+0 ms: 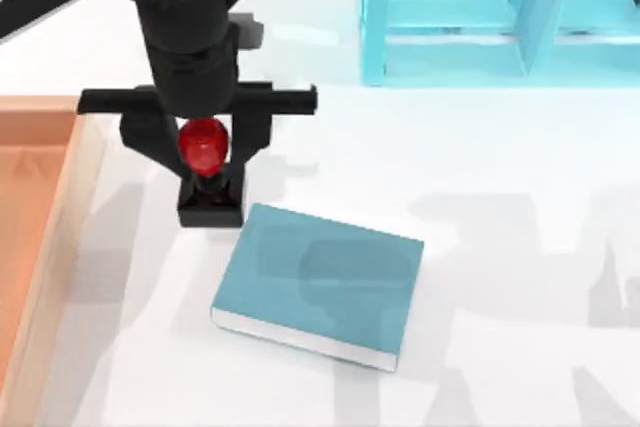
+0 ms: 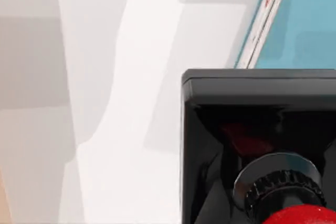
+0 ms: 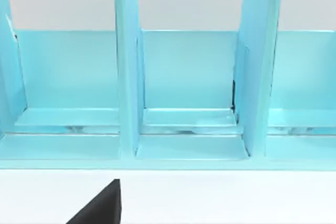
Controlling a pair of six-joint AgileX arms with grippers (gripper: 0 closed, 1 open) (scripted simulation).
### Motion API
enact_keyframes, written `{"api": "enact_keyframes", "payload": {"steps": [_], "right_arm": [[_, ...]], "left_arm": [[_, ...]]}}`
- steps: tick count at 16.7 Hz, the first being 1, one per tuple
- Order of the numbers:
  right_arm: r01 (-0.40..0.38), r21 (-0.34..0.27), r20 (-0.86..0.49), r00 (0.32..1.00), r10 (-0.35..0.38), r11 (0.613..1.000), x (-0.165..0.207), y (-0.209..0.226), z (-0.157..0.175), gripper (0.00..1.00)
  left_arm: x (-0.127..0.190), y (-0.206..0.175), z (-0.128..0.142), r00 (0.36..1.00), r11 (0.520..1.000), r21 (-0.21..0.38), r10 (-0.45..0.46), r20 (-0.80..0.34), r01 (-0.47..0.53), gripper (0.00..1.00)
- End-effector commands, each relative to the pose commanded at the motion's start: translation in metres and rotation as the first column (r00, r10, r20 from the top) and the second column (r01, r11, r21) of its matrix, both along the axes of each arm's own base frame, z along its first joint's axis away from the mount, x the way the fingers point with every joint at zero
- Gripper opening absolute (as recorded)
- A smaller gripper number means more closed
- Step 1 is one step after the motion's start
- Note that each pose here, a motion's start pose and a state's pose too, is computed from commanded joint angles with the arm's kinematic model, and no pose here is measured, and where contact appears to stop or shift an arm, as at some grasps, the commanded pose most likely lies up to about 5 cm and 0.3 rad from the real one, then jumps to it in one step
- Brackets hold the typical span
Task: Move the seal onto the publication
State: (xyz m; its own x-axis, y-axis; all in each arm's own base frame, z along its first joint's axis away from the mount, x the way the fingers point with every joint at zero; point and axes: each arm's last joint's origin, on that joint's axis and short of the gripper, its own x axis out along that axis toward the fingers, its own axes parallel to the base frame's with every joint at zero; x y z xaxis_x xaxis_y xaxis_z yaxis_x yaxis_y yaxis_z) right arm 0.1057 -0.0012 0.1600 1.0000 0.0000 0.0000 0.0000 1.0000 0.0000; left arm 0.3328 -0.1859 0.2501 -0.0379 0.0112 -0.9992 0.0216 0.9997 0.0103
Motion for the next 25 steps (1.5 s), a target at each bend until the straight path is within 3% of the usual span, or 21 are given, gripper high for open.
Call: {"api": "enact_keyframes", "payload": {"steps": [8, 19, 25], "right_arm": [[0.0, 0.0, 0.0, 1.0, 0.0, 1.0, 0.0, 0.0, 0.0, 1.0], [0.0, 0.0, 0.0, 1.0, 0.0, 1.0, 0.0, 0.0, 0.0, 1.0], [0.0, 0.0, 0.0, 1.0, 0.0, 1.0, 0.0, 0.0, 0.0, 1.0]], "left_arm": [[-0.037, -0.084, -0.028, 0.999, 1.0, -0.012, 0.0, 0.04, 0.0, 0.0], [-0.039, -0.087, -0.024, 0.999, 1.0, -0.012, 0.0, 0.043, 0.0, 0.0], [-0.039, -0.087, -0.024, 0.999, 1.0, -0.012, 0.0, 0.043, 0.0, 0.45]]}}
